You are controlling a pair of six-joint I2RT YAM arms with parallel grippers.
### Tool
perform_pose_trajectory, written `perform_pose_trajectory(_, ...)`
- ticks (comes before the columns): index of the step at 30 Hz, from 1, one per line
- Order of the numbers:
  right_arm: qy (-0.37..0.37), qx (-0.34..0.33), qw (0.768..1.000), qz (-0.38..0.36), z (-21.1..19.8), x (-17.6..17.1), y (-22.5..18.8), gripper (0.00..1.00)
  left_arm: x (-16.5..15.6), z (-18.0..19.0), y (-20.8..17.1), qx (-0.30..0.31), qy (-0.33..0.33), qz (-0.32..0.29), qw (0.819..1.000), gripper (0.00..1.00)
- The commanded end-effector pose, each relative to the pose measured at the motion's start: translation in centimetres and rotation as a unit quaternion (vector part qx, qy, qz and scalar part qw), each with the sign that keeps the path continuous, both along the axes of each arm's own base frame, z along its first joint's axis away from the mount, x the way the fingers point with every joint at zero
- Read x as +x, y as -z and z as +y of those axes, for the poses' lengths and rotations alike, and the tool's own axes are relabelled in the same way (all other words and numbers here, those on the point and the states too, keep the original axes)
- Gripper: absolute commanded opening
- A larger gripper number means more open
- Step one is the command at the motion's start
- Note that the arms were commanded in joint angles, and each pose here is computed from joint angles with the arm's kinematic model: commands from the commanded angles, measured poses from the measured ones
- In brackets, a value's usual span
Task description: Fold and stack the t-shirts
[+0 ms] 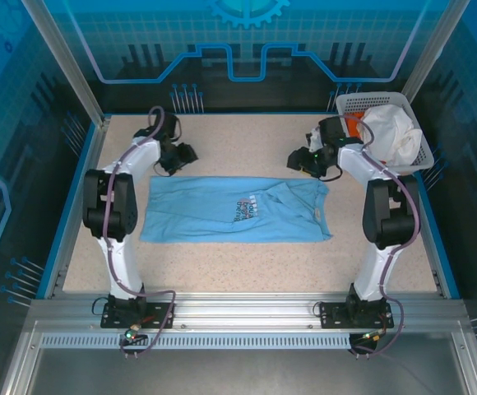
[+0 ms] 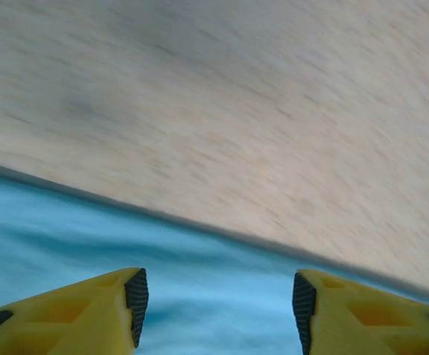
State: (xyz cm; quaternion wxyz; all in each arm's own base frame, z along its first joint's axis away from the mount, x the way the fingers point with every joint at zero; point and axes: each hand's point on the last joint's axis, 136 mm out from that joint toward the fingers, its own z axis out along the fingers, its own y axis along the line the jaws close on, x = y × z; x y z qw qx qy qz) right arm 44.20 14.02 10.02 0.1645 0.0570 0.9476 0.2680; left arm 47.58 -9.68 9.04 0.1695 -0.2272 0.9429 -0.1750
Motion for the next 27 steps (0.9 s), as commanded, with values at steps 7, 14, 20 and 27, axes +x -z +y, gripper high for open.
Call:
perform_pose_trajectory(7,-0.079,0.007,0.996,0.042,3.0,-1.8,3.4,0.63,-4.7,-14.5,3.3,-0.119,0.137,0.064,0.981,0.54)
perform_pose_trajectory(14,-0.106,-0.007,0.993,0.055,3.9,-1.5,4.7,0.54,-5.2,-15.3,6.0,-0.107,0.141,0.097,0.979,0.54)
perform_pose_trajectory(20,-0.123,-0.013,0.991,0.056,4.5,-2.5,4.4,0.35,-5.1,-15.0,6.5,-0.092,0.142,0.105,0.980,0.54)
perform_pose_trajectory(27,-0.123,-0.019,0.991,0.059,4.1,-4.5,3.2,0.16,-5.4,-14.4,7.3,-0.078,0.139,0.114,0.981,0.54)
